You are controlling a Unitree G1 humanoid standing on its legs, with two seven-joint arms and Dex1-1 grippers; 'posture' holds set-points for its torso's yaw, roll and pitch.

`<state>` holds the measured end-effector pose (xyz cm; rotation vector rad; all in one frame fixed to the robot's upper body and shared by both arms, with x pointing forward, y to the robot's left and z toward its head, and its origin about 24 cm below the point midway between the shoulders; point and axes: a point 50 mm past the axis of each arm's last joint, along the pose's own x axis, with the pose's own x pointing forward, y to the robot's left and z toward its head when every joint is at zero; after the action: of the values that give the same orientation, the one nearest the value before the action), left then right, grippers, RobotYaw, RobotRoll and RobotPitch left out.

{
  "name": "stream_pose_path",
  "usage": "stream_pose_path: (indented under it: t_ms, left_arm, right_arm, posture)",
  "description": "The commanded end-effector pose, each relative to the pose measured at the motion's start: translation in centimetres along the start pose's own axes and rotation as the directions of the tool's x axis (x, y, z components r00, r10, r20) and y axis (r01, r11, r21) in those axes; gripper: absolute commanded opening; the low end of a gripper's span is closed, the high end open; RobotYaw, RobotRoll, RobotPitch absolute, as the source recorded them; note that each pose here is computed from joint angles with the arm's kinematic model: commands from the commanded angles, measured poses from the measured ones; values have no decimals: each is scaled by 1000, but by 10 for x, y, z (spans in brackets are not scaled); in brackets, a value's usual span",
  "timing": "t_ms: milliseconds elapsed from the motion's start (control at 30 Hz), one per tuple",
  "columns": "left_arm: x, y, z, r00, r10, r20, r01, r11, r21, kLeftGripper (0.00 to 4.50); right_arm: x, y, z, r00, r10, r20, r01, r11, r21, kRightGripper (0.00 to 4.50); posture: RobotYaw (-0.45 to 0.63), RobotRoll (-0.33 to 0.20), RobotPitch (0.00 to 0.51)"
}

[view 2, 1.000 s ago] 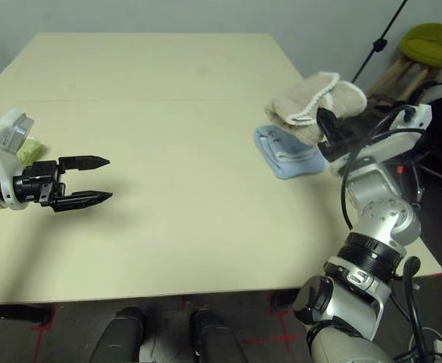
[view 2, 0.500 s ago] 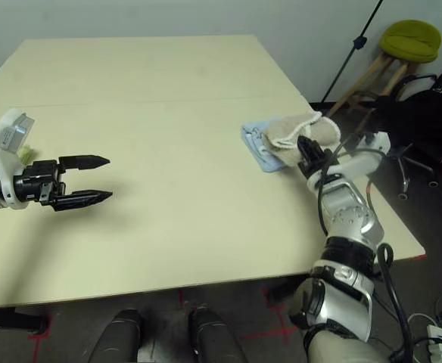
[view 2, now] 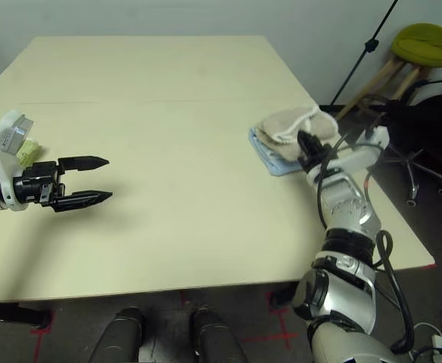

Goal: Fold the towel and set it aside.

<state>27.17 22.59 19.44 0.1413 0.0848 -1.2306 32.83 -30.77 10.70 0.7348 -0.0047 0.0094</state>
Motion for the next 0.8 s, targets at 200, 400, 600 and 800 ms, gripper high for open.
stream_pose_path:
  t_ms: [200,400,600,800]
  left_arm:
    - [-3,-6,3,1000,-25,9,26,999,-35,4500]
    - [-7,-11,4,999,-24,22,27,990,-142,4500]
    - [-25,-3,2,973,219,77,-211,972,-102,4500]
    - [-52,8,-29,749,646,150,-638,763,-99,4500]
  right_arm:
    - [-17,15,11,981,85,-175,-97,993,-60,4017]
    - [-54,25,8,885,135,-445,-233,957,-174,4468]
    - [-62,45,12,861,199,-468,-400,833,-382,4468]
    - [-50,47,7,948,246,-203,-319,714,-623,4468]
  posture:
    - [125,0,149]
    - [118,0,149]
    - [108,0,144]
    - [113,0,135]
